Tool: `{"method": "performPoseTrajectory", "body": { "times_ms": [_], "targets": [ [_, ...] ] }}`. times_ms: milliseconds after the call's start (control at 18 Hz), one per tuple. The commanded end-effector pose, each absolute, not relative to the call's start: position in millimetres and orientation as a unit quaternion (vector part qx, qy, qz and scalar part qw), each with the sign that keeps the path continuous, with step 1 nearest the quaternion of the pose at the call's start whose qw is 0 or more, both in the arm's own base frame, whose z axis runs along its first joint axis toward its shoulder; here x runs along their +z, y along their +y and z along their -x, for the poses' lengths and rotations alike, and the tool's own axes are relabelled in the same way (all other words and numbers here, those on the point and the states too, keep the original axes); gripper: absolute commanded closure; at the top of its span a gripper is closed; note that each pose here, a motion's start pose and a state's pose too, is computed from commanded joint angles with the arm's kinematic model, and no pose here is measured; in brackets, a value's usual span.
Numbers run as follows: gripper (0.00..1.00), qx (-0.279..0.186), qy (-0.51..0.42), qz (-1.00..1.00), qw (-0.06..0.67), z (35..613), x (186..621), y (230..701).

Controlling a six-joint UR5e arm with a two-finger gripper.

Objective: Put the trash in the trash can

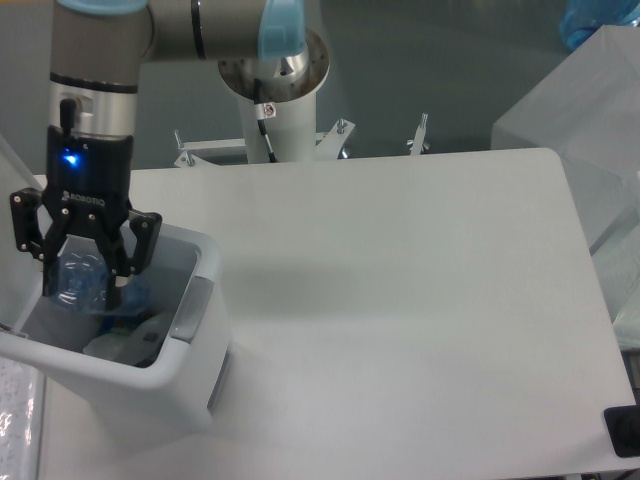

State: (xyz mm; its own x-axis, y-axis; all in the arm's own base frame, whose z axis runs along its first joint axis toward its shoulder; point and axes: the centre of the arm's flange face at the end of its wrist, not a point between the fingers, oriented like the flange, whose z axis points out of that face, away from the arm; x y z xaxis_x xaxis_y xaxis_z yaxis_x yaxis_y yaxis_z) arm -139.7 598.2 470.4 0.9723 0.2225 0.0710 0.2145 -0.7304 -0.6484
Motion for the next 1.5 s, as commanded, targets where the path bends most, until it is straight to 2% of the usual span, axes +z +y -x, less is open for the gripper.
{"method": "performPoseTrajectory", "body": {
  "times_ms": [111,278,333,667,1000,1222,1333,1500],
  "targets": [
    [0.29,0.002,-0.118,0.934,0.338,139.6,457.6,600.0],
    [0.09,0.005,-0.098,0.939,0.329,137.4,447.1,595.9],
    [0.0,0.007,-0.095,0.939,0.332,137.1,450.5,595.5],
    [0.0,0.026,-0.102,0.927,0.361,153.6,487.5,588.2],
    [0.0,0.079,-0.182,0.898,0.392,253.5,537.3,553.3],
    [0.0,0.115,-0.199,0.897,0.378,303.1,534.5,535.2],
    [0.0,0.138,-0.17,0.904,0.366,332.8,528.4,516.8],
    [0.0,0.149,-0.134,0.913,0.355,358.5,516.0,508.9]
  ]
}}
